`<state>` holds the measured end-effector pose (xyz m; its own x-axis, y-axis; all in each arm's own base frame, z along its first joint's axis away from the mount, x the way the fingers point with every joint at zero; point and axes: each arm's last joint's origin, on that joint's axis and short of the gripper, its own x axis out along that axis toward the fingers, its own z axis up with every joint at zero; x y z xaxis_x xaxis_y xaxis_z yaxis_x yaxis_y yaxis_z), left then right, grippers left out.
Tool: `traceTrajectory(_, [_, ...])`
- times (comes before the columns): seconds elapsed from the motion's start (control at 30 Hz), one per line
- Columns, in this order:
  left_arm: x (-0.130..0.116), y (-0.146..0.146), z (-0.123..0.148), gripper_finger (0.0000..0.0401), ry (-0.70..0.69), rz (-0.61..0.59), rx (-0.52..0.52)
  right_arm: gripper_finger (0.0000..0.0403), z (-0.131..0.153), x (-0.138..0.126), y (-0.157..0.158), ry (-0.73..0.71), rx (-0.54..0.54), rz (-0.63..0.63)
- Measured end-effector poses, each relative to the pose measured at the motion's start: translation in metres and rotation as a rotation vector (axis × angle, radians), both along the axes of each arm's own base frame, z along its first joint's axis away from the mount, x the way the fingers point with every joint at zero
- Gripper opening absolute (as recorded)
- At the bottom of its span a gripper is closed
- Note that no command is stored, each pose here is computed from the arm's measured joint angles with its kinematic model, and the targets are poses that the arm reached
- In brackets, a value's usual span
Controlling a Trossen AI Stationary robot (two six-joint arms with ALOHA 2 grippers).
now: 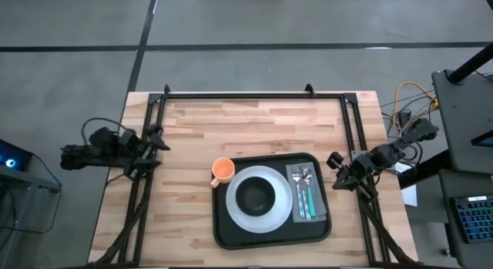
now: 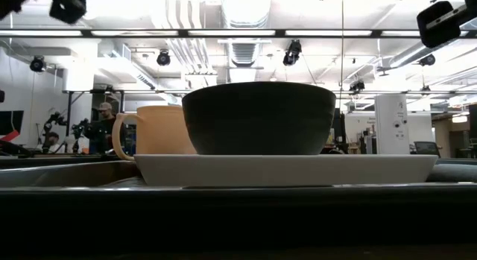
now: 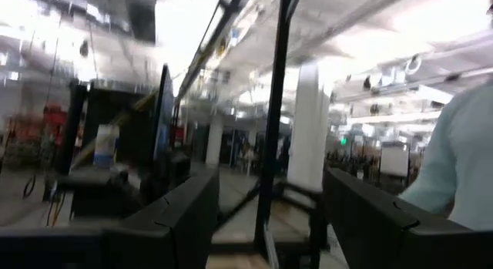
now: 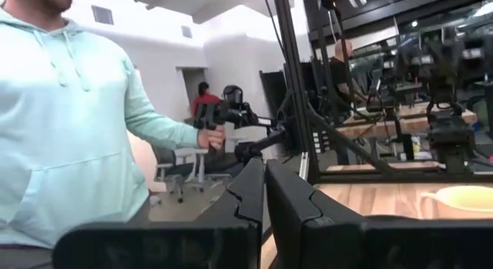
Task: Set up tray
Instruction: Return to Home Position
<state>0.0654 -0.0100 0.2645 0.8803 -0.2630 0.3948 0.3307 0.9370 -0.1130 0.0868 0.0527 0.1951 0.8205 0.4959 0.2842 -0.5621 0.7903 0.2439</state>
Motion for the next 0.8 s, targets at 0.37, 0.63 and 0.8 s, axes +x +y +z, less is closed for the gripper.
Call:
traceTrajectory(0.37, [0.016, 0.000, -0.037, 0.0213, 0.042, 0.018, -0.029, 0.0008, 0.000, 0.000, 0.000, -0.019, -0.035, -0.012])
traceTrajectory(0.63, [0.023, 0.000, -0.060, 0.0213, 0.018, 0.039, 0.001, 0.0008, -0.001, 0.001, 0.000, 0.002, -0.029, -0.015])
traceTrajectory(0.8, [0.025, 0.000, -0.065, 0.0213, 0.054, 0.061, 0.004, 0.0008, -0.002, 0.002, -0.002, 0.019, -0.015, -0.087])
